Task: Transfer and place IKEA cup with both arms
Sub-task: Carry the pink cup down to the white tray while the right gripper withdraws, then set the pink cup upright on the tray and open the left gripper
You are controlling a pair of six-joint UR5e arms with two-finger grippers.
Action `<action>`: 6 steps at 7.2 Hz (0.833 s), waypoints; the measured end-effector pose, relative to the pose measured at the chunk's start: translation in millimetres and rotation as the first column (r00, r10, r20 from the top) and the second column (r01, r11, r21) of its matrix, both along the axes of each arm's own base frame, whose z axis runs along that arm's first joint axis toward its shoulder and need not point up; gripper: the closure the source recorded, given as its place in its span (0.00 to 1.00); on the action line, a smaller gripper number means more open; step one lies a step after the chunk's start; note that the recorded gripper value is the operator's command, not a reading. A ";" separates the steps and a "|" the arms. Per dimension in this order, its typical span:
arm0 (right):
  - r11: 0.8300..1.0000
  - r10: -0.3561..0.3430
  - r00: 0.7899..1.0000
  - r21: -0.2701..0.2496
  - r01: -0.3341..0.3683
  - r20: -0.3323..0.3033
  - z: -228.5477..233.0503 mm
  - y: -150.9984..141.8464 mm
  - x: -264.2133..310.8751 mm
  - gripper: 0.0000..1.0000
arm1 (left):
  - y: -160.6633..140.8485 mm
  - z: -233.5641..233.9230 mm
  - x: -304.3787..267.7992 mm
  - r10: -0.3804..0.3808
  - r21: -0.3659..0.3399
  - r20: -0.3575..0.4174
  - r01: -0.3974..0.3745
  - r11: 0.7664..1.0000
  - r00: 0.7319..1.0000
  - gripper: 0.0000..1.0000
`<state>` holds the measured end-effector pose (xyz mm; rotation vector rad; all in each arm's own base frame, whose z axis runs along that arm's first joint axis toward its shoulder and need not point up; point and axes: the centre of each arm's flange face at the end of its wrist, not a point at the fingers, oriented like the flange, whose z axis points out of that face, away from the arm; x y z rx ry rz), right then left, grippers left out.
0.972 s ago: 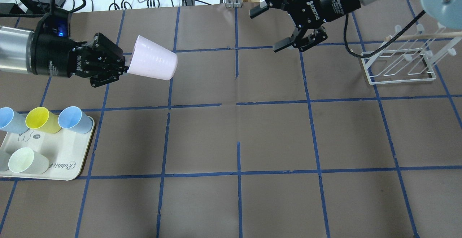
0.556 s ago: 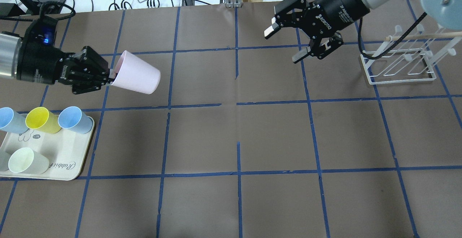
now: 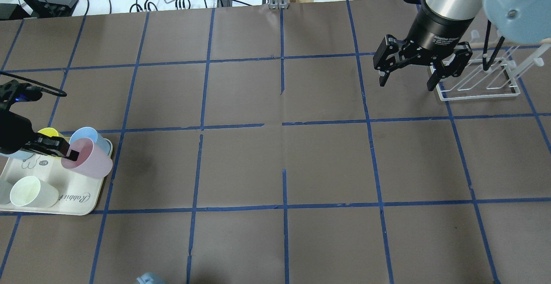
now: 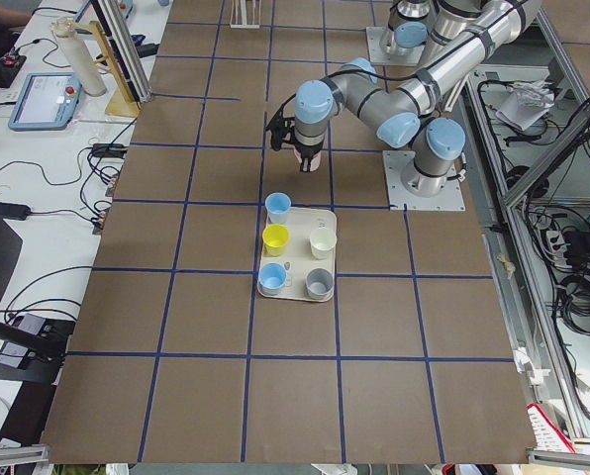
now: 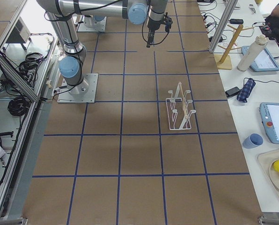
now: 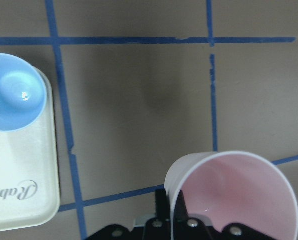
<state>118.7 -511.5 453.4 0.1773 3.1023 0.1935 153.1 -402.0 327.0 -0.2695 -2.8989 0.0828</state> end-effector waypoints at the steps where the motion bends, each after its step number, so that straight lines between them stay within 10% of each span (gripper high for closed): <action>1: 0.999 0.017 0.998 -0.042 -0.020 -0.062 6.3 -1.3 5.6 0.00 | 10.0 -20.2 20.1 -0.056 -0.041 0.026 0.057 0.997 0.998 1.00; 6: 0.975 0.038 0.995 -0.213 -0.057 -0.093 30.0 -6.1 14.9 0.00 | 23.7 -75.8 80.7 -0.184 -0.094 0.058 0.189 0.978 0.981 1.00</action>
